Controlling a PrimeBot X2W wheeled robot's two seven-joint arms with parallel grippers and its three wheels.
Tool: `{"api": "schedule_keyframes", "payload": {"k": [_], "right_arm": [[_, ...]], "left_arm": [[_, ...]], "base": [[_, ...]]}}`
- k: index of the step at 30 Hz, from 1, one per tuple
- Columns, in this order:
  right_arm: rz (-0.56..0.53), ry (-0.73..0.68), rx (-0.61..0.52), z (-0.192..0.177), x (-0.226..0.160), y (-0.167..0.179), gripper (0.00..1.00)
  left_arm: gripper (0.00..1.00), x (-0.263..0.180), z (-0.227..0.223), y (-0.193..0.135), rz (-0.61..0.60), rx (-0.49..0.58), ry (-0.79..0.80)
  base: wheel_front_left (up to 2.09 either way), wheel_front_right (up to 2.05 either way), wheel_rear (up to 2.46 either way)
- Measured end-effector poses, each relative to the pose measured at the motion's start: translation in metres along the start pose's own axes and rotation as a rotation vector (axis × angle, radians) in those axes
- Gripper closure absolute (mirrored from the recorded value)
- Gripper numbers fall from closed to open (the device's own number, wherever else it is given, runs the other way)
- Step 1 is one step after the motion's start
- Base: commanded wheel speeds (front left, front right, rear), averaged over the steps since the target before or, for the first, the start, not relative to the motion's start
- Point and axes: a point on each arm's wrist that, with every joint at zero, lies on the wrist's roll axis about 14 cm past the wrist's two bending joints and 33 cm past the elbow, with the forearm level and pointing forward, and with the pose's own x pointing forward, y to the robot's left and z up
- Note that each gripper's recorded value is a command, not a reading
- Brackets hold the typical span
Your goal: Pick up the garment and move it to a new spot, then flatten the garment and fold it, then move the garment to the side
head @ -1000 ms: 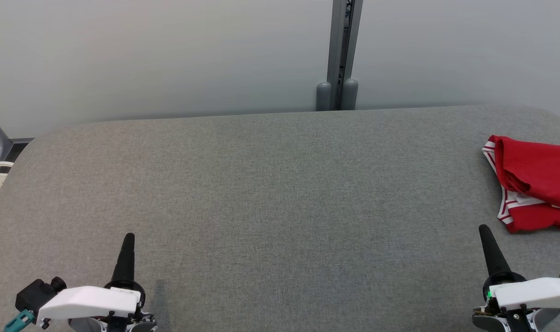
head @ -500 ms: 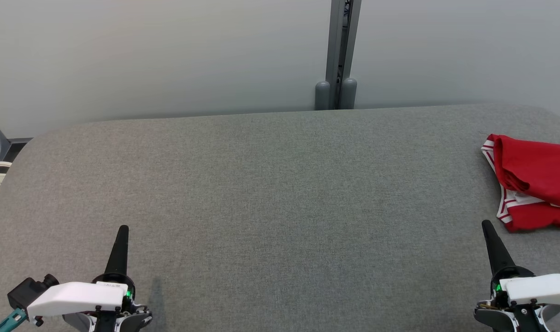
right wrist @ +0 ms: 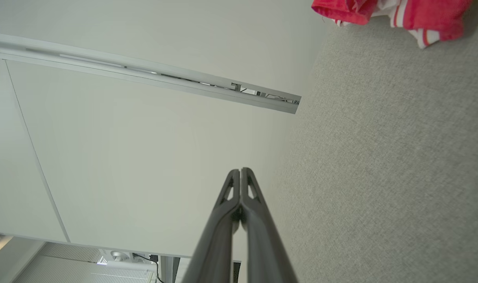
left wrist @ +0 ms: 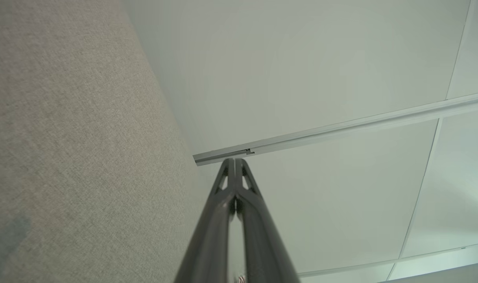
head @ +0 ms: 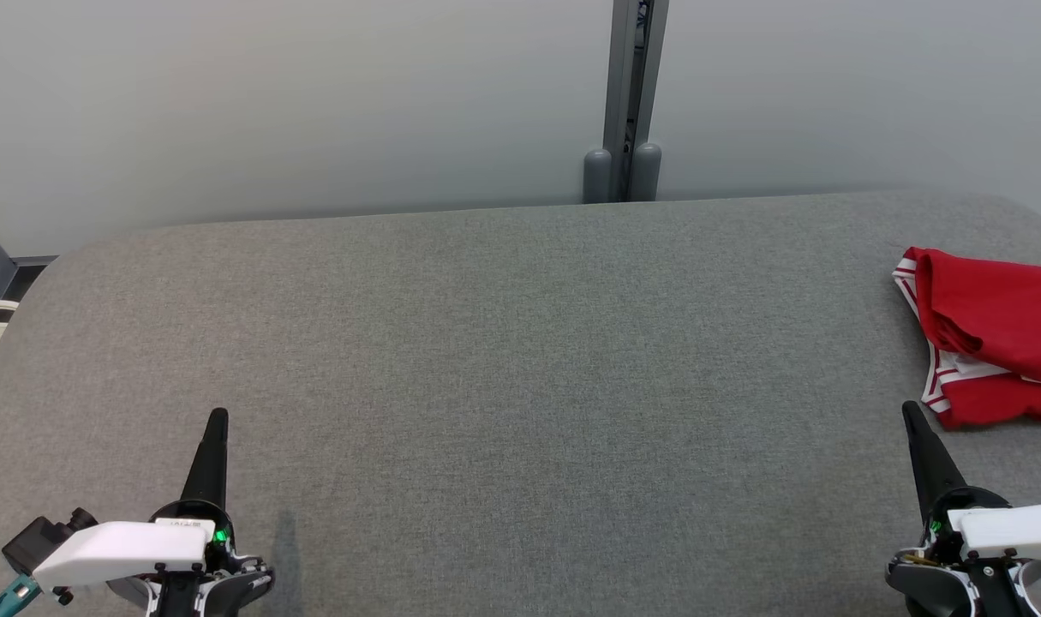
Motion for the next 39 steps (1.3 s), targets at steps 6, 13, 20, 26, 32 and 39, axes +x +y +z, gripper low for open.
{"api": "schedule_keyframes", "payload": {"k": [6,13,20,26,32,39], "right_arm": [[0.008,-0.002,0.042,0.002,0.001,0.002,1.00],[0.012,-0.004,0.091,0.004,0.002,0.003,1.00],[0.021,-0.006,0.145,0.006,0.003,0.005,1.00],[0.027,-0.009,0.182,0.008,0.003,0.006,1.00],[0.031,-0.008,0.190,0.008,0.004,0.007,1.00],[0.031,-0.008,0.190,0.008,0.003,0.007,1.00]], "left_arm": [[1.00,0.003,0.002,-0.006,-0.024,-0.044,-0.002],[1.00,0.004,0.005,-0.009,-0.040,-0.087,-0.005],[1.00,0.005,0.007,-0.013,-0.062,-0.139,-0.005],[1.00,0.007,0.009,-0.017,-0.080,-0.175,-0.008],[1.00,0.007,0.010,-0.018,-0.086,-0.181,-0.010],[1.00,0.007,0.010,-0.018,-0.086,-0.181,-0.009]], "base": [[0.00,0.00,0.00],[0.00,0.00,0.00],[0.00,0.00,0.00],[0.00,0.00,0.00],[0.00,0.00,0.00],[0.00,0.00,0.00]]}}
